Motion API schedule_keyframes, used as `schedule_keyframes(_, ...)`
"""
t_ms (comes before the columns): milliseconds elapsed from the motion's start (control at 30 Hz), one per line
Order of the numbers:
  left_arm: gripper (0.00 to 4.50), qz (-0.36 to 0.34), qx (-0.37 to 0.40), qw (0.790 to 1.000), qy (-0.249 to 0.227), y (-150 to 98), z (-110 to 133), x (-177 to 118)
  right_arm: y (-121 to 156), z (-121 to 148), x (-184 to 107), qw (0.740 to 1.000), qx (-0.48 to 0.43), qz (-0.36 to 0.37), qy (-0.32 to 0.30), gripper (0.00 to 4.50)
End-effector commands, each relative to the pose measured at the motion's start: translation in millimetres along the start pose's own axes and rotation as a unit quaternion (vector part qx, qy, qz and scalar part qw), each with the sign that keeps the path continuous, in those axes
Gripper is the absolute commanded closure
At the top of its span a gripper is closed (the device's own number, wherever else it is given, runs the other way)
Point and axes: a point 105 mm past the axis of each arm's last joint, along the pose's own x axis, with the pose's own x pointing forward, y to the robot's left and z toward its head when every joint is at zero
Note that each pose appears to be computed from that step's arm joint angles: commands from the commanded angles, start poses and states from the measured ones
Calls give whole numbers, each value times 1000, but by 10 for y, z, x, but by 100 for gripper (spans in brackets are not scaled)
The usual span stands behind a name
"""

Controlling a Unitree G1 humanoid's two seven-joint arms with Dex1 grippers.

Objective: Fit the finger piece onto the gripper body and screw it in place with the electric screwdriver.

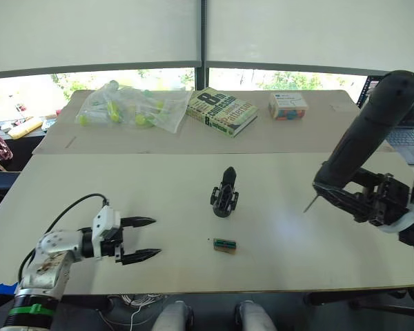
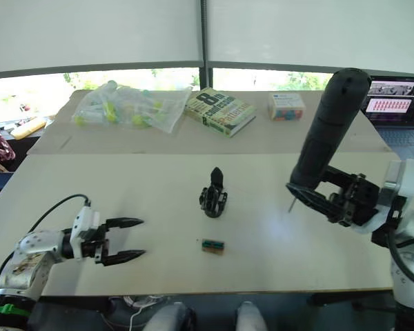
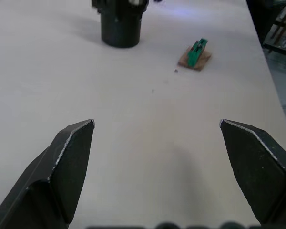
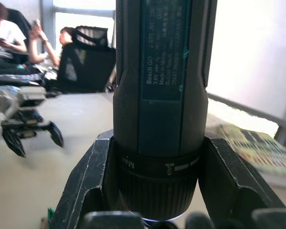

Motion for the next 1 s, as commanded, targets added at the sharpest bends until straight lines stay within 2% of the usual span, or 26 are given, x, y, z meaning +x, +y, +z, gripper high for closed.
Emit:
schedule_keyframes(33, 5, -28, 22, 999, 3, -41, 124, 225, 282, 160, 243, 996, -9, 77, -46, 260)
schedule_keyframes(233, 5, -81, 20, 996, 18, -142, 54, 637, 537, 7, 535, 987, 45, 131, -78, 260)
schedule_keyframes(400, 5, -107, 23, 994, 23, -190, -4, 896, 614, -207, 694, 982, 79, 152, -81, 260)
schedule_keyframes(633, 5, -115, 20, 993, 15, -201, -33, 1065, 589, -407, 786, 982, 78, 154, -78, 260)
schedule_keyframes(1000, 5, -129, 39, 991, 21, -240, -99, 1213, 596, -463, 862, 981, 62, 163, -79, 260)
